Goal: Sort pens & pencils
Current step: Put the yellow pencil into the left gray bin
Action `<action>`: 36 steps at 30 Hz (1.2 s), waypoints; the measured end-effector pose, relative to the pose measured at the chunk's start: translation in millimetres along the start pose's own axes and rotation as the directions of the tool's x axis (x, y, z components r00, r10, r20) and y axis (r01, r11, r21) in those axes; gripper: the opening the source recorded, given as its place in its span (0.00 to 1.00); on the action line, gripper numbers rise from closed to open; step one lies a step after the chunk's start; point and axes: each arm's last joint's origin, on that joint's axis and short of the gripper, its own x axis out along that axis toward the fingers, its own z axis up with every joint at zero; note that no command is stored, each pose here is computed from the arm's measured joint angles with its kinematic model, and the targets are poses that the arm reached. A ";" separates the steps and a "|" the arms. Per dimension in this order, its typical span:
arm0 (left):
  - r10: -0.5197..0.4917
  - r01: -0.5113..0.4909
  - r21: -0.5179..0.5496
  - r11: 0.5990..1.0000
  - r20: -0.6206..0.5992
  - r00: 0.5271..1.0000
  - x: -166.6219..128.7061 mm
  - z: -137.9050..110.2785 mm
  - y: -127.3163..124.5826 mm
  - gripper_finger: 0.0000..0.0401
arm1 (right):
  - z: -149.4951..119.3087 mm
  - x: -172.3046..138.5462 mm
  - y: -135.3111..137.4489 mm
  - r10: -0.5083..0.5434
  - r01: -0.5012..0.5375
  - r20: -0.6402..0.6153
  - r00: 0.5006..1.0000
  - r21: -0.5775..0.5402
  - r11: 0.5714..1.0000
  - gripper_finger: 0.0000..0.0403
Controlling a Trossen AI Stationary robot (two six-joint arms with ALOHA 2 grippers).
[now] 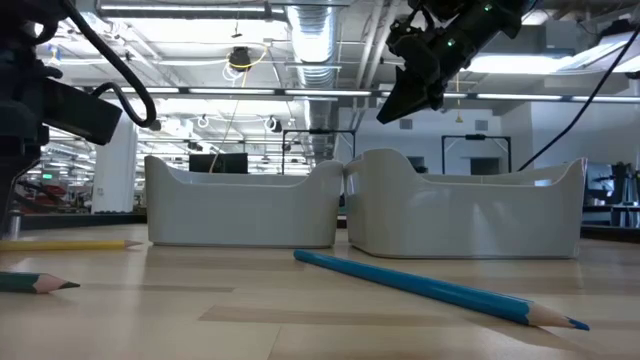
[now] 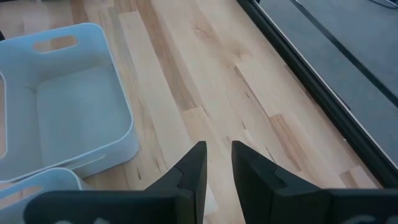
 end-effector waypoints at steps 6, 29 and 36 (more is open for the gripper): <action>0.002 -0.002 0.048 0.999 0.014 1.000 0.3 0.5 -0.1 0.42 | 0.0 0.0 0.0 0.001 -0.001 0.000 1.000 0.034 0.999 0.24; 0.002 -0.003 0.052 0.999 0.018 1.000 0.6 0.6 -0.2 0.42 | 0.0 0.0 0.0 0.001 -0.001 0.000 1.000 0.034 0.999 0.24; -0.007 0.008 0.035 0.999 -0.020 1.000 0.8 0.0 -0.3 0.42 | 0.0 0.0 0.0 0.000 0.000 0.000 1.000 0.034 0.999 0.24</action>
